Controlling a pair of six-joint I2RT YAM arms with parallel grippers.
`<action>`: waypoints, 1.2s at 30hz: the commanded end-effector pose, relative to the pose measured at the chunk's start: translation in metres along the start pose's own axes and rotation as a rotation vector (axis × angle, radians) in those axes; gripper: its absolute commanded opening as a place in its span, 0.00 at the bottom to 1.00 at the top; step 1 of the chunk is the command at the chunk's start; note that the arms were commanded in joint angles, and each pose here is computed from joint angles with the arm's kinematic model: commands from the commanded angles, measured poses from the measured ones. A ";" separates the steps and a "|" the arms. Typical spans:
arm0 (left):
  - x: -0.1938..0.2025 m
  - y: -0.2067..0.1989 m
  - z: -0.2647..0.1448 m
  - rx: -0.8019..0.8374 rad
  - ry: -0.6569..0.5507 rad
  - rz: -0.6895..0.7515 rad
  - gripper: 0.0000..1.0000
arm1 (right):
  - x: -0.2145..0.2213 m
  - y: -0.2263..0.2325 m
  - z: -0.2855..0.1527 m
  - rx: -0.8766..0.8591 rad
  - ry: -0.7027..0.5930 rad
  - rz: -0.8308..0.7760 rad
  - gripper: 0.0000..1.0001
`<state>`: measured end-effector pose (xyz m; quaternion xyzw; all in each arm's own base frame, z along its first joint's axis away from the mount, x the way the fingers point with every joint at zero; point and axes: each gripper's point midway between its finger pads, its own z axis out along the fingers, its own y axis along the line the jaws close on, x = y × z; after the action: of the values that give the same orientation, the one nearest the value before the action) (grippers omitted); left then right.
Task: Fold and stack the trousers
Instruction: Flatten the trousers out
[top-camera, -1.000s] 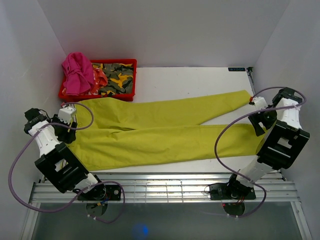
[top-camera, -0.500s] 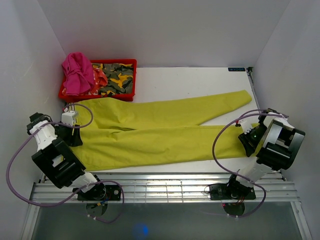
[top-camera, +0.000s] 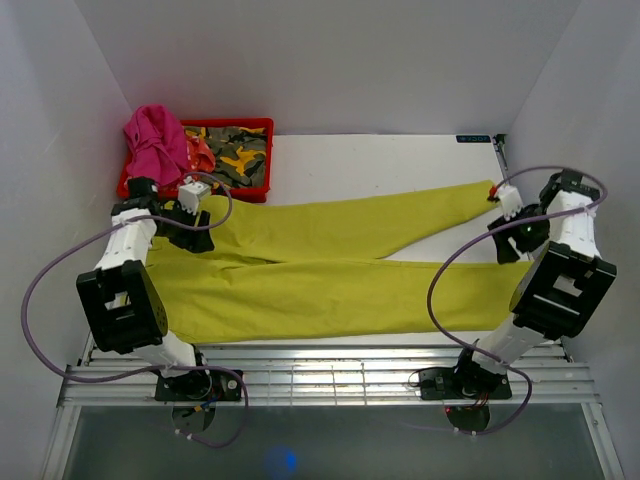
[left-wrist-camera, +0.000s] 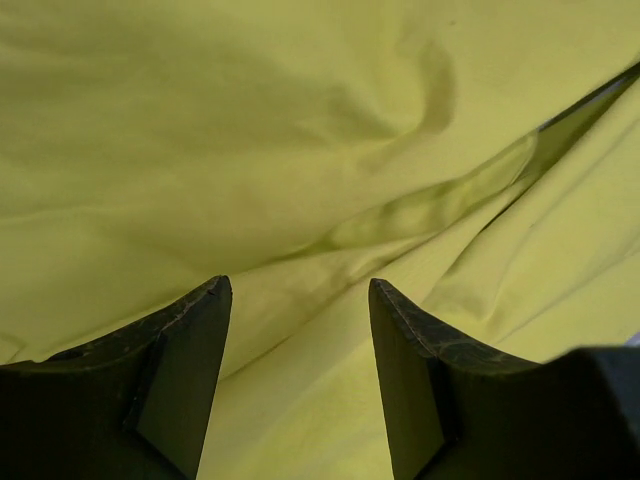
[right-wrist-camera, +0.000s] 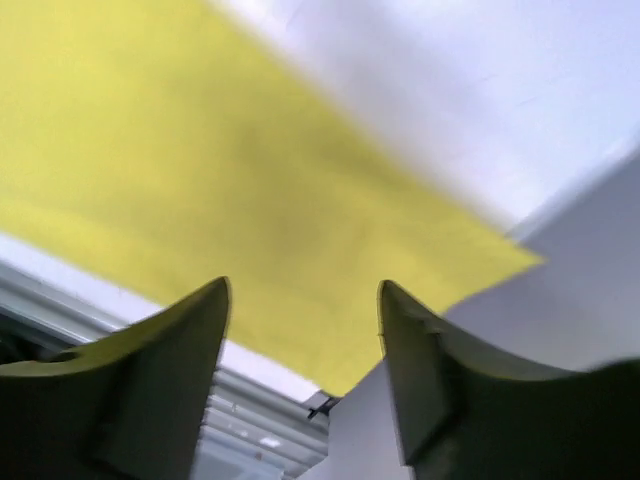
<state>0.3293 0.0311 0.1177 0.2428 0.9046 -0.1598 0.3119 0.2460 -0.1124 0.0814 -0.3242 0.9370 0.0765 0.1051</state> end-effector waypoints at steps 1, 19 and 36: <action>-0.010 -0.010 0.026 0.006 0.003 -0.035 0.68 | -0.088 -0.025 -0.033 0.006 -0.244 0.033 0.73; -0.007 -0.036 0.024 0.040 -0.020 -0.094 0.69 | -0.195 -0.189 0.035 0.342 -0.314 0.297 0.84; -0.008 -0.031 0.017 -0.004 -0.011 -0.084 0.69 | -0.215 -0.208 0.094 0.251 -0.360 0.374 0.67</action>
<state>0.3239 -0.0060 0.0963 0.1980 0.9197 -0.1846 0.2845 0.5497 -0.1335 0.0269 -0.1152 0.9509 0.0216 0.2866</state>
